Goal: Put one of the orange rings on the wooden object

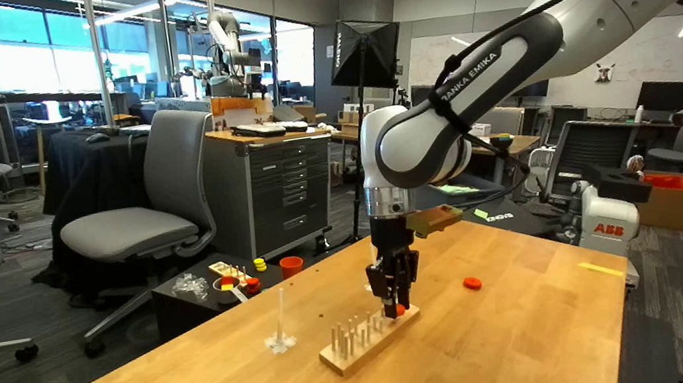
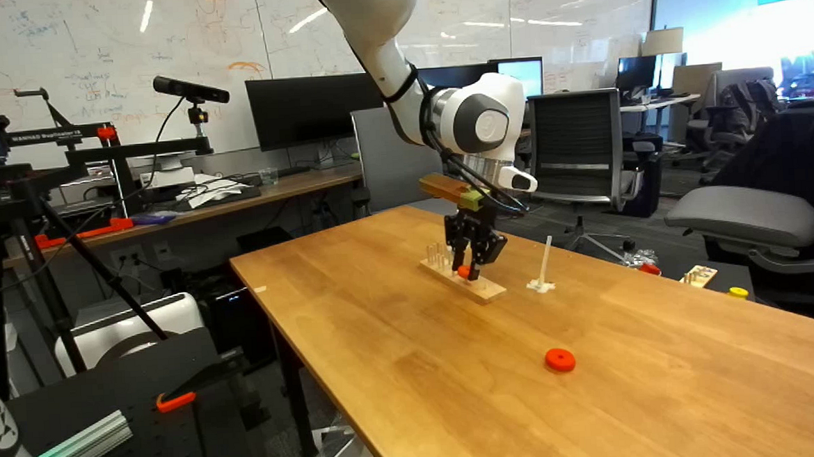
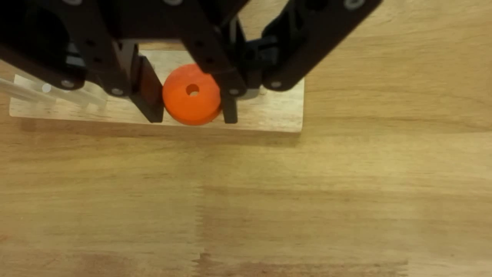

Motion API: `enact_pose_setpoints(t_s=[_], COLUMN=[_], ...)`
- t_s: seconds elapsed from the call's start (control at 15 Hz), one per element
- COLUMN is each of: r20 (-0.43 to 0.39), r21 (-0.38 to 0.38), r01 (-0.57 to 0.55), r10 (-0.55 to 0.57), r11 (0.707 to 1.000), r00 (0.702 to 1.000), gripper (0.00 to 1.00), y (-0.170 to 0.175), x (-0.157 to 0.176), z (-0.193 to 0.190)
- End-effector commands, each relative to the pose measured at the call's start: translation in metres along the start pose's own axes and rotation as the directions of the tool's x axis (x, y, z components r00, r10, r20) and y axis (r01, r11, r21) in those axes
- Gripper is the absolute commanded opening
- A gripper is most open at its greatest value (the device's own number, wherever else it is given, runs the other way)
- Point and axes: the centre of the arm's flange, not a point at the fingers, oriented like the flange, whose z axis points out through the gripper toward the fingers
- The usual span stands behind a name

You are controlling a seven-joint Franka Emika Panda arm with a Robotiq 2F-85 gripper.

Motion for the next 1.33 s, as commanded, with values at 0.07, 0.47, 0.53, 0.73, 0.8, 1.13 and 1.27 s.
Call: enact_pose_setpoints(t_s=[0.07,0.47,0.53,0.73,0.8,1.13,1.27], r20=[0.033,0.064,0.066,0.069,0.074,0.053,0.037], r21=[0.001,-0.004,-0.004,0.005,0.006,0.023,0.023], r01=[-0.019,-0.019,-0.019,-0.023,-0.020,0.044,0.064], r10=[0.019,0.019,0.020,0.023,0.019,-0.045,-0.065], r11=[1.000,1.000,1.000,1.000,1.000,0.999,0.998], r00=[0.999,0.998,0.998,0.997,0.997,0.998,0.997], gripper=[0.17,0.17,0.17,0.67,0.68,1.00,1.00], y=[-0.004,-0.009,-0.009,-0.010,-0.010,-0.014,-0.016], x=[0.011,0.012,0.012,0.009,0.006,-0.033,-0.046], z=[0.012,0.027,0.026,0.022,0.021,-0.011,-0.030])
